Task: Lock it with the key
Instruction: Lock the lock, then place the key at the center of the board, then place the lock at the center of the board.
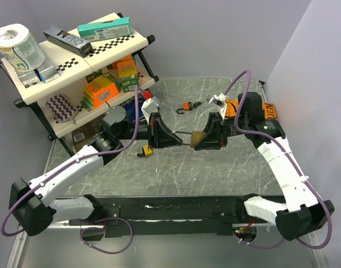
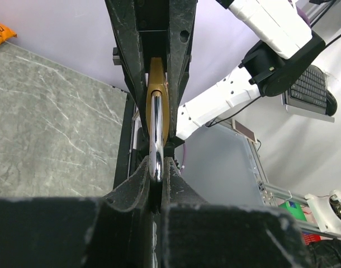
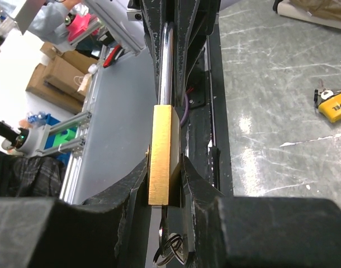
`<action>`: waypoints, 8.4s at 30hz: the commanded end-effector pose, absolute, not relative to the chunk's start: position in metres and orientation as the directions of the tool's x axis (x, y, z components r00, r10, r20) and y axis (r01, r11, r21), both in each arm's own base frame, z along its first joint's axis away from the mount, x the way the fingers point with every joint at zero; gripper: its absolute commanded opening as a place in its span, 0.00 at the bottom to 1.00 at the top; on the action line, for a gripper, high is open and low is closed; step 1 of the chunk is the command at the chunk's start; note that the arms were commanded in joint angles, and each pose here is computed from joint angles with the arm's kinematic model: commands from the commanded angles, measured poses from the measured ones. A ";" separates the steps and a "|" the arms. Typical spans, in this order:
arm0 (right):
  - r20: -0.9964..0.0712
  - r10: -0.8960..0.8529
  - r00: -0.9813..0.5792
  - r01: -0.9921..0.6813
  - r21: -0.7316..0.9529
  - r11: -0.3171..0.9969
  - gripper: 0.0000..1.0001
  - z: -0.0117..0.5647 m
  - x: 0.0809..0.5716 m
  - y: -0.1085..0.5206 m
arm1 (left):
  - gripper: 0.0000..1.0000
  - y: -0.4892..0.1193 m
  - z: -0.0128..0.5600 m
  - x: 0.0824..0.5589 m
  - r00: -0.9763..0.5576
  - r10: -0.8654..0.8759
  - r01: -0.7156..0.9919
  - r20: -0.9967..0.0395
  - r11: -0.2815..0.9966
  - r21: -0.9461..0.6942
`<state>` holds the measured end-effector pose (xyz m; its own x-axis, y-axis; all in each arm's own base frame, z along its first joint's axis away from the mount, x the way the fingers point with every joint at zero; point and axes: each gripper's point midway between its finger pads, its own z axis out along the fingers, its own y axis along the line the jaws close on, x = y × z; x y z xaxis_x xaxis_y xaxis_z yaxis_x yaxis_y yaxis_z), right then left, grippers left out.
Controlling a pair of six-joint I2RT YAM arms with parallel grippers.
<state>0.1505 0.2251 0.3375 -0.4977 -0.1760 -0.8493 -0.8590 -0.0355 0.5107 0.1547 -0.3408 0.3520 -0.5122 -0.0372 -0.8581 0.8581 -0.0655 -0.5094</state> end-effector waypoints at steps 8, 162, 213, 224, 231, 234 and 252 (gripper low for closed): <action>-0.933 -0.172 -0.315 -0.911 0.348 -0.221 0.00 0.368 0.141 0.258 | 0.01 -0.394 0.332 0.112 -0.516 0.003 0.840 -0.856 -0.195 -0.507; -0.797 -0.587 -0.143 -0.957 -0.040 0.287 0.99 0.191 0.212 0.202 | 0.01 -0.376 0.241 0.191 -0.917 0.219 0.366 -0.333 0.128 -0.922; -0.386 0.019 -0.922 -0.017 0.090 0.996 0.19 0.041 0.329 -0.068 | 0.96 -0.268 0.256 0.278 -0.461 0.126 0.725 -0.878 0.625 -0.290; -0.373 0.064 -0.926 0.027 0.102 0.994 0.43 0.031 0.345 -0.072 | 0.96 -0.270 0.240 0.271 -0.462 0.221 0.773 -0.859 0.574 -0.269; -0.367 0.069 -0.928 0.028 0.116 0.993 0.69 0.029 0.344 -0.070 | 0.96 -0.266 0.221 0.275 -0.454 0.313 0.792 -0.835 0.571 -0.216; -0.378 0.076 -0.923 0.030 0.125 0.992 0.87 0.033 0.346 -0.068 | 0.96 -0.265 0.215 0.283 -0.426 0.375 0.811 -0.823 0.562 -0.163; -0.746 -0.099 -0.659 -0.222 0.067 0.973 1.00 0.185 0.368 -0.037 | 0.91 -0.268 0.167 0.374 -0.516 0.505 0.743 -0.693 0.666 -0.068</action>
<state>0.3505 -0.0506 0.0974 -0.8482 -0.0032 -0.5297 -0.0901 0.9863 0.1384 0.3445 -0.2773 0.1698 -0.4389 0.5332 -0.7232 0.8272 0.5541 -0.0934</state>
